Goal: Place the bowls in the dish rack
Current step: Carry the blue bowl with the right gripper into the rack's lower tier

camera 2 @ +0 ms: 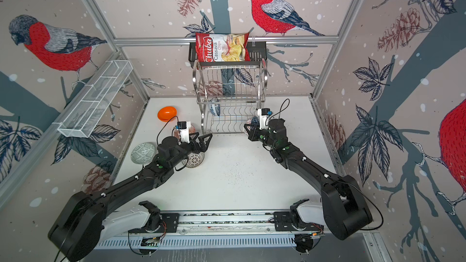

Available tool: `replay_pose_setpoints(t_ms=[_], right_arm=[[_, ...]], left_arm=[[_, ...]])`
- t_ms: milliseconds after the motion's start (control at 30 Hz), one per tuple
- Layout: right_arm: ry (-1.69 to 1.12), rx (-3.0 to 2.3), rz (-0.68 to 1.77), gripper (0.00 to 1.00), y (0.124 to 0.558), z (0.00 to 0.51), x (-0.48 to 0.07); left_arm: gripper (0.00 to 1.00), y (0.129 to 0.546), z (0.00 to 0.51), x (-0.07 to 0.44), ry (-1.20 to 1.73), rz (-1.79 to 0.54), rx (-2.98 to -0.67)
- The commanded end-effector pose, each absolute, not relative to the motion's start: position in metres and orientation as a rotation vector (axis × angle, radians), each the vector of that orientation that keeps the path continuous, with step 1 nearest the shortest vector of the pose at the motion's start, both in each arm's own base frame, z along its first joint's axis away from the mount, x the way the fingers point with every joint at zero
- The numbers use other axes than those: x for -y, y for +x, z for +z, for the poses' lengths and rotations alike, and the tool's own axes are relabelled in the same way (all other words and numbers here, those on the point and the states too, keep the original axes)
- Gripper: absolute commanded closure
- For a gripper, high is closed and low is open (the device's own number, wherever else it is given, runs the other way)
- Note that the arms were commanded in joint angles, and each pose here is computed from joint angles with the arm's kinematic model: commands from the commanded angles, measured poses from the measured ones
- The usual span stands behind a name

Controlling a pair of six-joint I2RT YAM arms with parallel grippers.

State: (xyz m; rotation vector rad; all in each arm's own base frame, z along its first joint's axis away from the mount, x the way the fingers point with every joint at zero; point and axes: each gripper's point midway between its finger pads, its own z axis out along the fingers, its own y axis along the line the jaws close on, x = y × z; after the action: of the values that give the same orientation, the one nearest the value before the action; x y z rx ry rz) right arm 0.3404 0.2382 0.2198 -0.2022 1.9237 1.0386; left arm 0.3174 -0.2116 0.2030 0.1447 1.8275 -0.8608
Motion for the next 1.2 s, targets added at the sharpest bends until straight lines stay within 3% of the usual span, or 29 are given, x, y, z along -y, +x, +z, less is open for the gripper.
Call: replay_pose_setpoints(t_ms=[0,700,1167], right_arm=[[-0.255,-1.733,1.182,1.0,0.339,0.26,-0.249],[-0.155,-1.584,1.508,1.0,0.364,0.261,-0.296],[-0.059,-1.627,1.58,1.0,0.39,0.242,-0.321]], left_arm=[[0.02,0.314,0.222,0.222,0.21,-0.916,-1.701],[0.02,0.317,0.2,0.224,0.245,-0.805,-1.759],[0.02,0.32,0.199,0.22,0.22,-0.79,-1.771]])
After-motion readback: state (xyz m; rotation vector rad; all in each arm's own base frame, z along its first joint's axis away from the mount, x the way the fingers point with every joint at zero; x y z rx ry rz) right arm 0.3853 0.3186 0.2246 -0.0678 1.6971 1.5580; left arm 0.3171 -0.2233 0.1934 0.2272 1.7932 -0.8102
